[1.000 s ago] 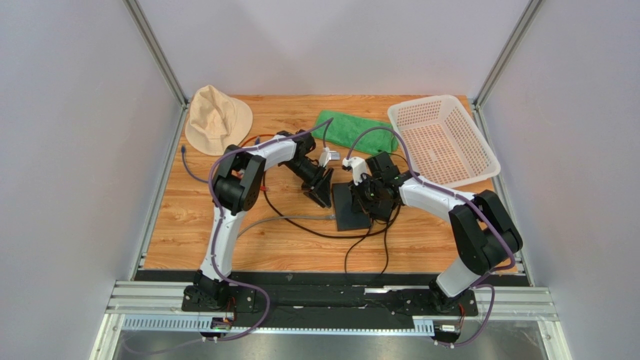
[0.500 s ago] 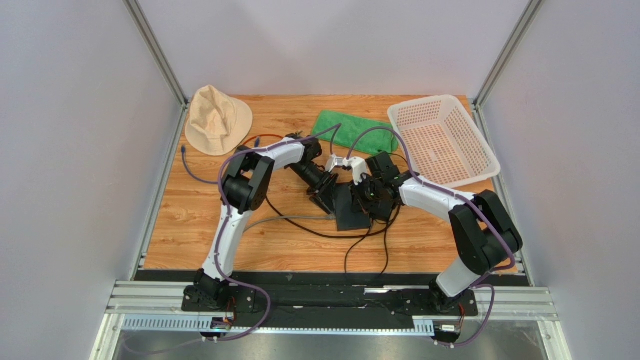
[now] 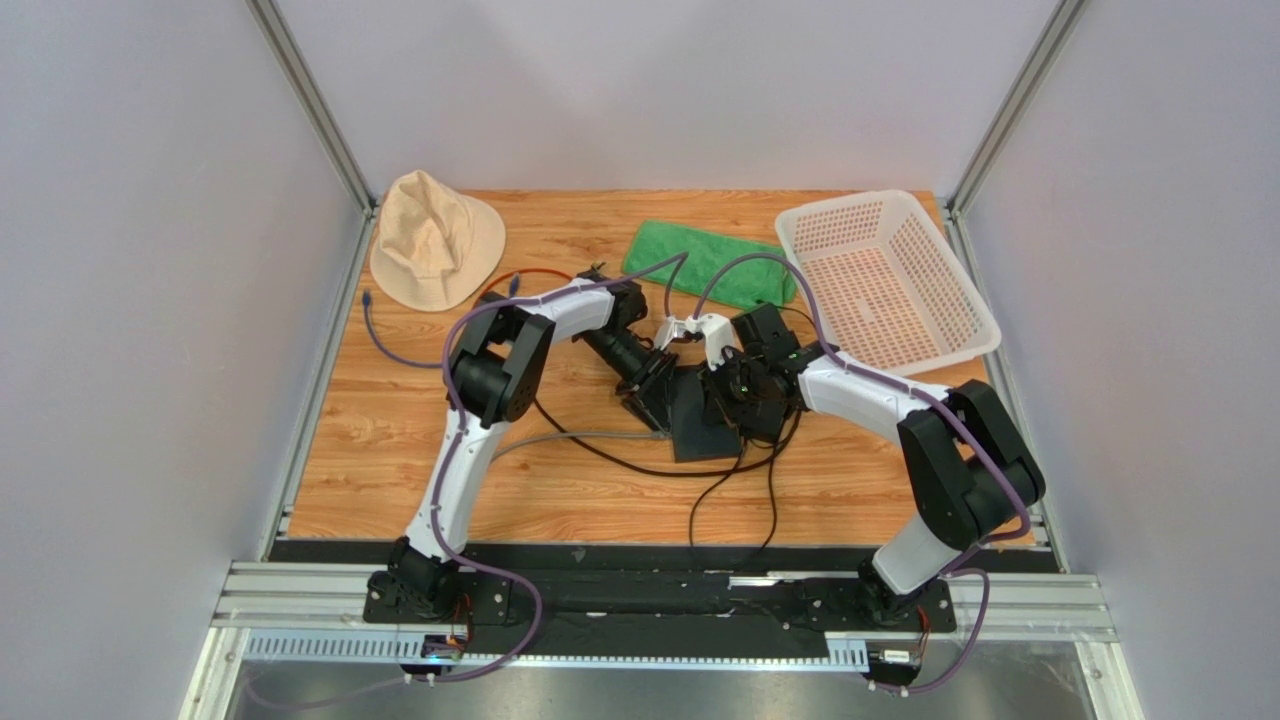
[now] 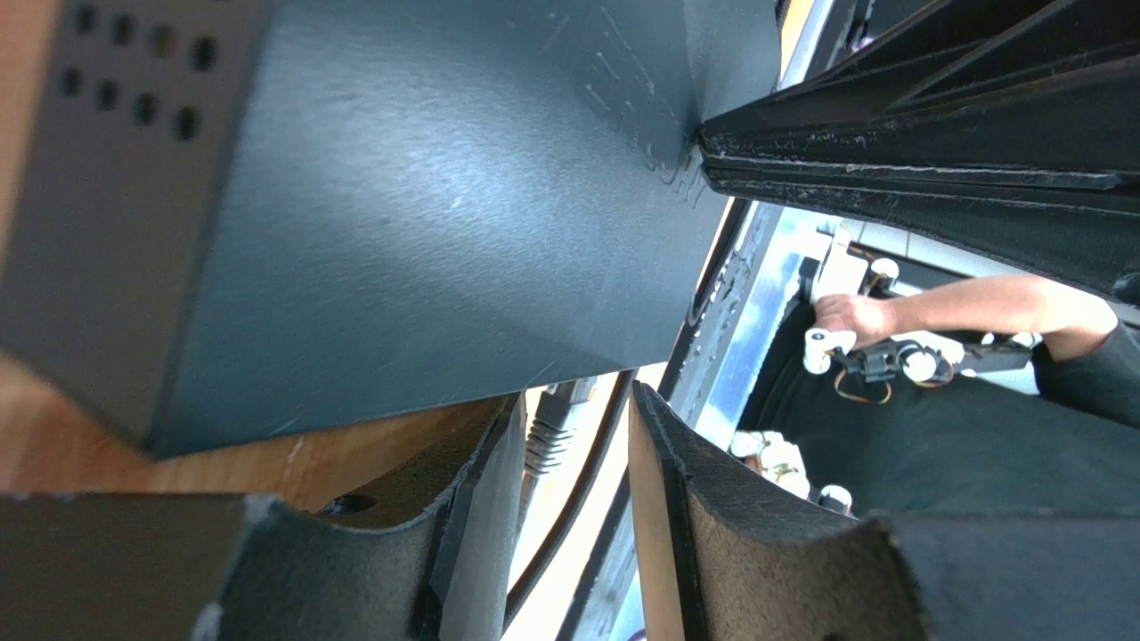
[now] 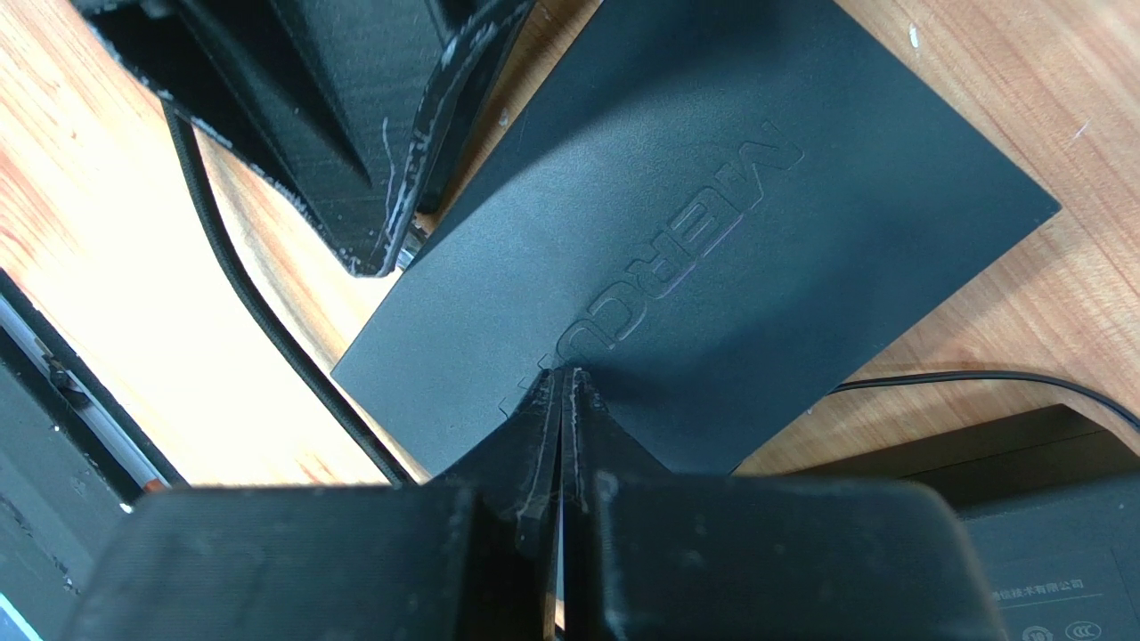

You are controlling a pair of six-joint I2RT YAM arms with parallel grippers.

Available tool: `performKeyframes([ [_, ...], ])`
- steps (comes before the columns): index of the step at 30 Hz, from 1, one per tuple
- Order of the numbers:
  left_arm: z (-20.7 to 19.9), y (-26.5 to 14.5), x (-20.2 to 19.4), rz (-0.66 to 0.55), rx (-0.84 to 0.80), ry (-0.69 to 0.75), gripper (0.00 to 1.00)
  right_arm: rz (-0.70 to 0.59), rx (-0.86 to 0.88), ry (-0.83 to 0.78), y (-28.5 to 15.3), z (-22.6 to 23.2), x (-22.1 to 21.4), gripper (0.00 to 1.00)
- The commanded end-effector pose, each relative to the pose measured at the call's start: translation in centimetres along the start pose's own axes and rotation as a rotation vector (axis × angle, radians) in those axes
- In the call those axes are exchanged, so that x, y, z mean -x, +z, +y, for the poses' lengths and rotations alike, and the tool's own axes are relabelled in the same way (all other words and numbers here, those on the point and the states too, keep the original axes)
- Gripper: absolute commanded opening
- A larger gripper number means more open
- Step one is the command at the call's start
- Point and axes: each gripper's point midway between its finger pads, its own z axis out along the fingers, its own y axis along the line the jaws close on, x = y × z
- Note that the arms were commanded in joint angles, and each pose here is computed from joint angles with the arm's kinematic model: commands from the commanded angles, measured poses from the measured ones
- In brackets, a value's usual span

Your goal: Pull the plug from the switch port

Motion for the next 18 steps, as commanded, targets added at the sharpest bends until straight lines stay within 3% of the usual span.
performKeyframes([
  [1,0.33,0.60,0.21,0.013,0.002,0.063,0.44,0.098,-0.060,0.025,0.64,-1.31,-2.74,0.00],
  [18,0.94,1.27,0.20,0.033,0.043,0.050,0.41,0.098,-0.060,0.028,0.60,-1.37,-2.77,0.00],
])
